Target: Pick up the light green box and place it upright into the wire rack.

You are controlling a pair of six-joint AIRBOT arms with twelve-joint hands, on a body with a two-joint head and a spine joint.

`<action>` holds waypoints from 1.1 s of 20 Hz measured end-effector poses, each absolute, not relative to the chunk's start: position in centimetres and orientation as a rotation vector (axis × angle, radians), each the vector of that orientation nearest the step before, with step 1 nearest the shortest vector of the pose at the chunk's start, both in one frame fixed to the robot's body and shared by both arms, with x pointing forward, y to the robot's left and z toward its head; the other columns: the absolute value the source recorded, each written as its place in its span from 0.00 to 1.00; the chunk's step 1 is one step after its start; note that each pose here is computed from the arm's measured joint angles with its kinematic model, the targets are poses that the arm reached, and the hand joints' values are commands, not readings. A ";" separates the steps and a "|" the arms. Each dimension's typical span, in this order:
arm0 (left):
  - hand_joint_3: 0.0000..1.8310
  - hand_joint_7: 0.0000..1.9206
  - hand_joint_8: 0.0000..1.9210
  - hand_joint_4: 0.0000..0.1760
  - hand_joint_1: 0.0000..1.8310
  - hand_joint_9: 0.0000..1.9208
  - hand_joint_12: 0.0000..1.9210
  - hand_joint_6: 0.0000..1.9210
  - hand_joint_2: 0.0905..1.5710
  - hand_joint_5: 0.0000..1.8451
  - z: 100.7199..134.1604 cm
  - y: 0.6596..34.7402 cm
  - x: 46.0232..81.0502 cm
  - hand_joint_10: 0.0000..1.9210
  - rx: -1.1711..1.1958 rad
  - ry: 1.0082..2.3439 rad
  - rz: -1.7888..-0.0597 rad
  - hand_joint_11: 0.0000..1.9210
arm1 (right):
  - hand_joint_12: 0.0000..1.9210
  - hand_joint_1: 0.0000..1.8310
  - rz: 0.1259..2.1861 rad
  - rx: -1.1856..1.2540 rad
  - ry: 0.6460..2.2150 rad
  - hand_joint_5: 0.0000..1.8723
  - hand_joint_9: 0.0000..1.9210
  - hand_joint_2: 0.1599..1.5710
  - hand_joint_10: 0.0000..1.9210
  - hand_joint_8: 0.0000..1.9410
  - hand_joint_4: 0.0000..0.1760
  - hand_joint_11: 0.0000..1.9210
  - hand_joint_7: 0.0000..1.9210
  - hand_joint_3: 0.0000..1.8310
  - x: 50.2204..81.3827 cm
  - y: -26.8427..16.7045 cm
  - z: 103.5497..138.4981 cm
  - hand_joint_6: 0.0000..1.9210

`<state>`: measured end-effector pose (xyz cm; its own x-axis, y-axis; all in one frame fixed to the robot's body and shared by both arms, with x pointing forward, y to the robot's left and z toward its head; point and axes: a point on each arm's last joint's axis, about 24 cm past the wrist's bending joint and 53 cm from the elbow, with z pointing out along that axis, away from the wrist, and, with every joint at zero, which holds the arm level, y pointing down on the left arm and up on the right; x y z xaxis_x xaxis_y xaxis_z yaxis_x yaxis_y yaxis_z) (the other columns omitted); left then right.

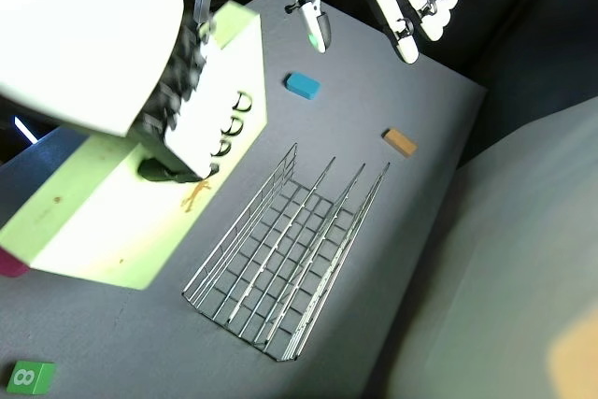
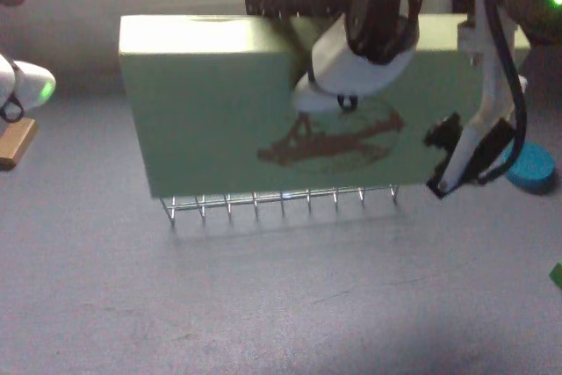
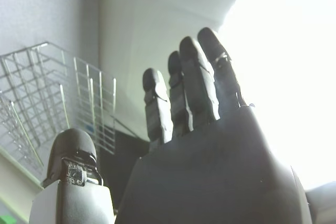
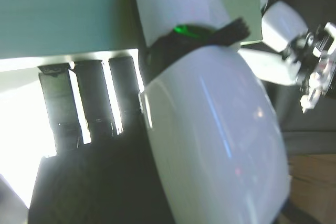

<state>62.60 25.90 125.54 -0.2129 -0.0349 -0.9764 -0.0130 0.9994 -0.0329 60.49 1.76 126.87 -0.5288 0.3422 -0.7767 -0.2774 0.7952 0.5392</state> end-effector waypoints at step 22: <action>0.00 0.13 0.00 0.56 0.20 0.14 0.37 0.00 0.69 0.17 125.6 26.2 62.6 0.00 -0.044 1.783 -0.010 0.00 | 0.77 0.74 0.708 -0.006 1.923 0.44 0.44 0.71 0.74 0.60 0.00 0.40 0.47 0.00 64.4 6.1 125.7 0.52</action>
<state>62.60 26.23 125.64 -0.2103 -0.0355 -0.9770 -0.0246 0.9992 -0.0310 64.45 6.12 125.74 -0.4603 0.3025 -0.8346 -0.3110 0.8257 0.4707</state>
